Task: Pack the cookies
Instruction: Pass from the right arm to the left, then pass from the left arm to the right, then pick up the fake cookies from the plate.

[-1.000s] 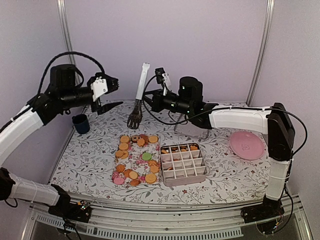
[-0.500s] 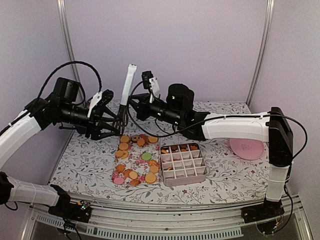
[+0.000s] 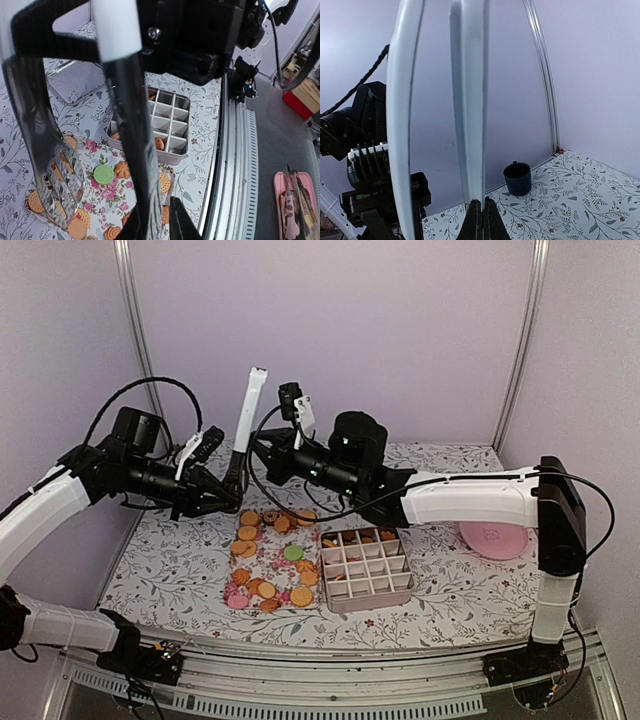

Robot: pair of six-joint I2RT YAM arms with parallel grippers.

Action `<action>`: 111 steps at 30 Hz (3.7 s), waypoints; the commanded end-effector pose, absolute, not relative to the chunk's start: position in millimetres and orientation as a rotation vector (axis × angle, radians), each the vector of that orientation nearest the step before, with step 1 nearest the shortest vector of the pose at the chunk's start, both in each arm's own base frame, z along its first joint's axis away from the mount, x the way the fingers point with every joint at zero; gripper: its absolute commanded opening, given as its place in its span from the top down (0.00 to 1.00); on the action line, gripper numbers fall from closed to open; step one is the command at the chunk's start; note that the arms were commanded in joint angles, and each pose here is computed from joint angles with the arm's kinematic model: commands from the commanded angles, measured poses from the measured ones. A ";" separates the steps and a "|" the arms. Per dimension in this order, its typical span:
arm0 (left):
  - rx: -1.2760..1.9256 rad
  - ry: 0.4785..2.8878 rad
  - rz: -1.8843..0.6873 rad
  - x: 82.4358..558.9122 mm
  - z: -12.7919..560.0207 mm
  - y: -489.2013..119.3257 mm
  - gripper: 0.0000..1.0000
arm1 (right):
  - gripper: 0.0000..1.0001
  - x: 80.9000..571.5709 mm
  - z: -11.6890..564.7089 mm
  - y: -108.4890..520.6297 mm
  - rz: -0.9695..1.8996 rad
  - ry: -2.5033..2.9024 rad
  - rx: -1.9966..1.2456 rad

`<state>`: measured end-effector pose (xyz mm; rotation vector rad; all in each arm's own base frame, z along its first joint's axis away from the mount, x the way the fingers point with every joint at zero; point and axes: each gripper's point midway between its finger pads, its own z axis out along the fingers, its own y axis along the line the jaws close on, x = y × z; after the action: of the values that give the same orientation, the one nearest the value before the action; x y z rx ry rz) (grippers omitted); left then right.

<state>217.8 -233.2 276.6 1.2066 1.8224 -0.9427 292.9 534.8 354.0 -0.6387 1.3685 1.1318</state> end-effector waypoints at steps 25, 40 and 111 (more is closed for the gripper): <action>1.349 1.861 -1.091 210.8 255.7 -241.2 0.99 | 0.05 268.3 352.9 492.3 1.583 1.342 -1.086; 1.410 1.878 -1.050 210.8 242.8 -244.3 0.99 | 0.28 258.7 328.4 527.4 1.617 1.394 -1.158; 0.729 2.422 -0.491 279.8 143.9 -35.9 0.34 | 0.55 315.9 198.4 608.0 1.191 1.440 -0.993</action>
<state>281.5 -38.2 141.6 0.7251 2.4460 -0.5134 318.1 594.6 203.1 -0.9805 1.4865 1.1933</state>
